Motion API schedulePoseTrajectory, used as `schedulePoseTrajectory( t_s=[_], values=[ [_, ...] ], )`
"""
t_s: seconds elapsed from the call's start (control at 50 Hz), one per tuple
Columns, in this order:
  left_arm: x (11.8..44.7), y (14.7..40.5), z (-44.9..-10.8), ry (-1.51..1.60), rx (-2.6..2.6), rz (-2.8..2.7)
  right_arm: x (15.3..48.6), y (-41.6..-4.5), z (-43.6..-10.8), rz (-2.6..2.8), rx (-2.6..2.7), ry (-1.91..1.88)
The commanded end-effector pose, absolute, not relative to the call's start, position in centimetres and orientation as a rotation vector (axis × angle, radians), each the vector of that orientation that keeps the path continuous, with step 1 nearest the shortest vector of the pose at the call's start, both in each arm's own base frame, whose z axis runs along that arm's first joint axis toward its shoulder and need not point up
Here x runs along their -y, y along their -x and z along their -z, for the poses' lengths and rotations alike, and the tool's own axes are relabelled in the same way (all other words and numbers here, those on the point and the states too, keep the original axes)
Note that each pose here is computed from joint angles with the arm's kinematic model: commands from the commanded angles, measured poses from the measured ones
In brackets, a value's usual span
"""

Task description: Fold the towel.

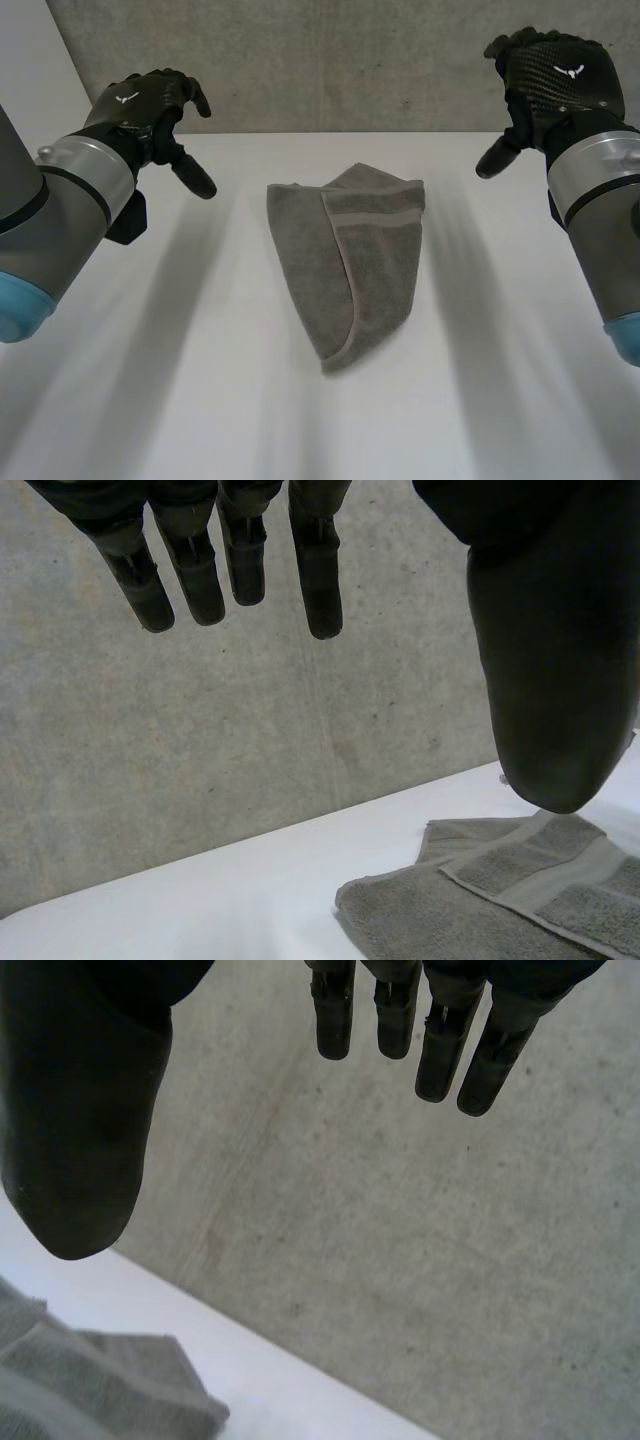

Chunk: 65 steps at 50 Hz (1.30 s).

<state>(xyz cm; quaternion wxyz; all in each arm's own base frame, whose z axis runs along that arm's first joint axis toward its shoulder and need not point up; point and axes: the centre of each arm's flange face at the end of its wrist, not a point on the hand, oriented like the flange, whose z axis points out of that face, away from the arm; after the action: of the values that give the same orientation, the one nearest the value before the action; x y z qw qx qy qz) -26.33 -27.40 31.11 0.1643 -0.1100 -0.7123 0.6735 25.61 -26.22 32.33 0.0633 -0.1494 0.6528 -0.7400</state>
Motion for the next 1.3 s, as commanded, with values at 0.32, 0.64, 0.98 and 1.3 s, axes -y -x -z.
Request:
schedulePoseTrajectory(
  t_s=[0.32, 0.64, 0.98, 1.3],
  values=[
    [26.2, 26.3, -32.5, 0.319, 1.982, -1.947, 27.6, -24.0, -32.3, 2.061, -2.112, 0.529],
    [26.1, 26.3, -32.5, 0.321, 1.984, -1.943, 27.5, -24.0, -32.2, 2.059, -2.118, 0.532],
    [23.7, 29.7, -29.6, 0.488, 1.996, -1.781, 27.0, -26.8, -27.9, 1.897, -2.042, 1.104],
    [19.9, 34.2, -20.2, 0.751, 2.194, -1.343, 26.5, -29.0, -18.2, 1.616, -2.037, 1.527]
  ],
)
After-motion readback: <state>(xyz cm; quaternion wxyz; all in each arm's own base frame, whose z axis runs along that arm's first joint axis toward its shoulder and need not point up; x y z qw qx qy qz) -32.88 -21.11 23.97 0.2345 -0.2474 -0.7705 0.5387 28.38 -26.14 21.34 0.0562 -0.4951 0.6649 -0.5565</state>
